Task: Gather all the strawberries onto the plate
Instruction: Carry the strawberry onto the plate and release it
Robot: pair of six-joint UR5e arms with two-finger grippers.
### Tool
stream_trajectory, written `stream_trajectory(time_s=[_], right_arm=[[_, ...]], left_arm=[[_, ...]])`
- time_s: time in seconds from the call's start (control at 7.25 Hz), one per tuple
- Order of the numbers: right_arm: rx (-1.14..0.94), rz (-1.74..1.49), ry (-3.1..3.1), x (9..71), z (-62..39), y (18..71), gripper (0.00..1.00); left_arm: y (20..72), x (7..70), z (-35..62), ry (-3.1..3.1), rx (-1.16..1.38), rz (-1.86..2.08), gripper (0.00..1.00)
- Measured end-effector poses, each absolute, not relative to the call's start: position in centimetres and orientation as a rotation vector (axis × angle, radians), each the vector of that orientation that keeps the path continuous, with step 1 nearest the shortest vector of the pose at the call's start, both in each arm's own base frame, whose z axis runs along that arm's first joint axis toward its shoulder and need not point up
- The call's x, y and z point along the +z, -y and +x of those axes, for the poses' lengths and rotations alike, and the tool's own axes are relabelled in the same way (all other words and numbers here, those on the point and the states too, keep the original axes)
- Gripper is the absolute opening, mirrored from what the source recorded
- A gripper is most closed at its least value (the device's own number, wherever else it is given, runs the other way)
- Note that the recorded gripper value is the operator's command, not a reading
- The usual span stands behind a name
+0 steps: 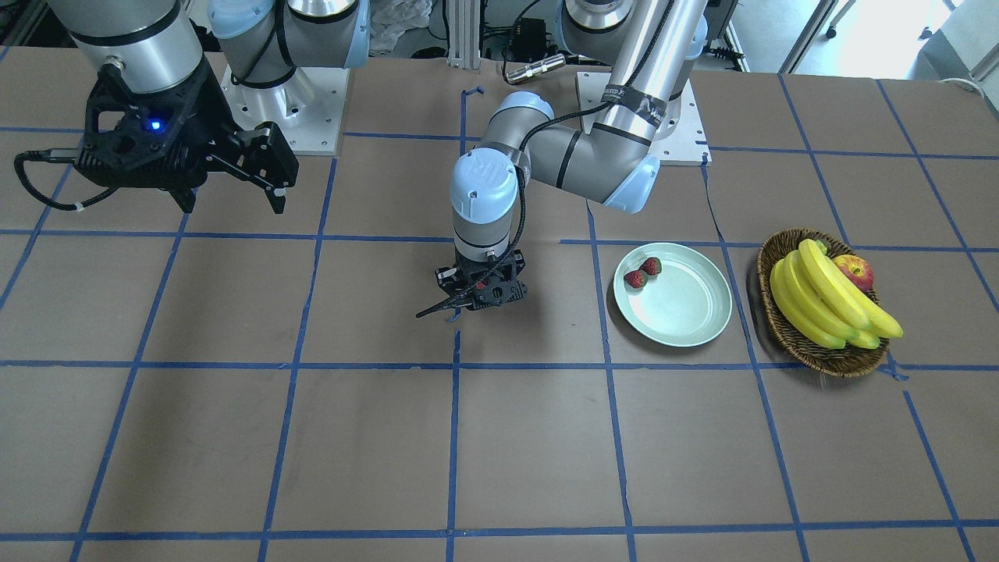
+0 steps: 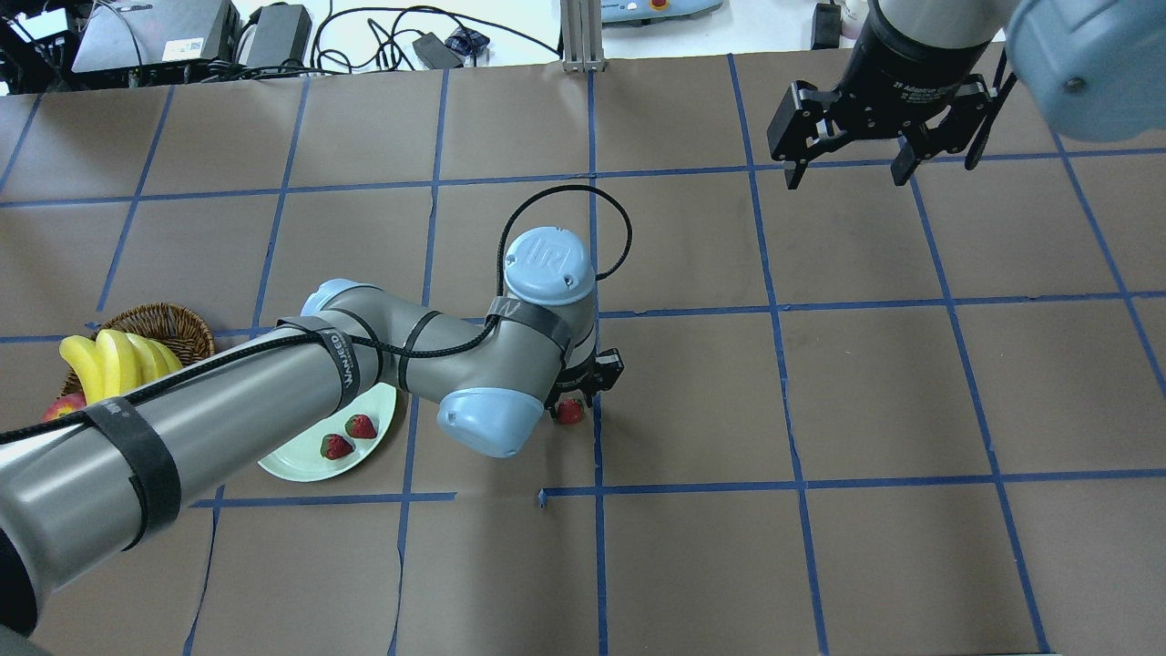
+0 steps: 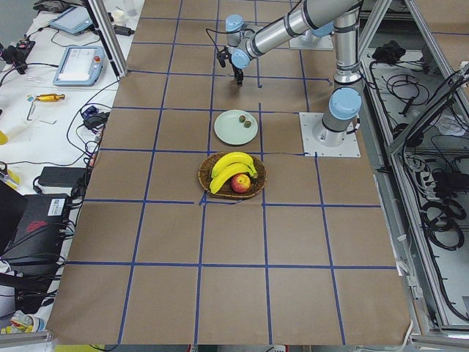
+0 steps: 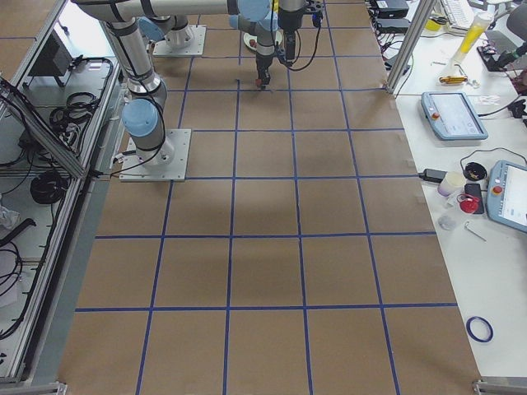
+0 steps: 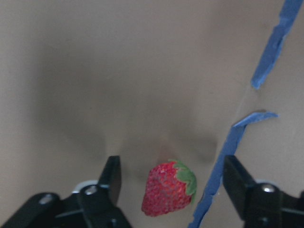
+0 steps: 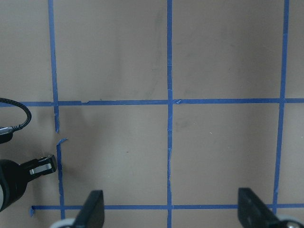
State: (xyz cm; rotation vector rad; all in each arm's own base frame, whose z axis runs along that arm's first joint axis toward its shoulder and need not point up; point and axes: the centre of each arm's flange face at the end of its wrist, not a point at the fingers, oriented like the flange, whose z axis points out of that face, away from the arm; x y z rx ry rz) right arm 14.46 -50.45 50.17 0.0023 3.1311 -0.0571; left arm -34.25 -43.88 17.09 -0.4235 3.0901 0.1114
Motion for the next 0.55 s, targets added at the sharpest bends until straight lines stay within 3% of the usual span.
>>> stream_trajectory(time_s=[0.28, 0.55], right_arm=[[-0.058, 0.002, -3.131, 50.2, 14.5, 50.5, 1.0], [-0.06, 0.002, -3.131, 50.2, 14.5, 50.5, 1.0]], left_arm=[[45.0, 18.2, -32.5, -3.098, 0.09, -0.358, 0.0], [48.7, 19.7, -23.7, -3.073, 0.162, -0.294, 0.02]])
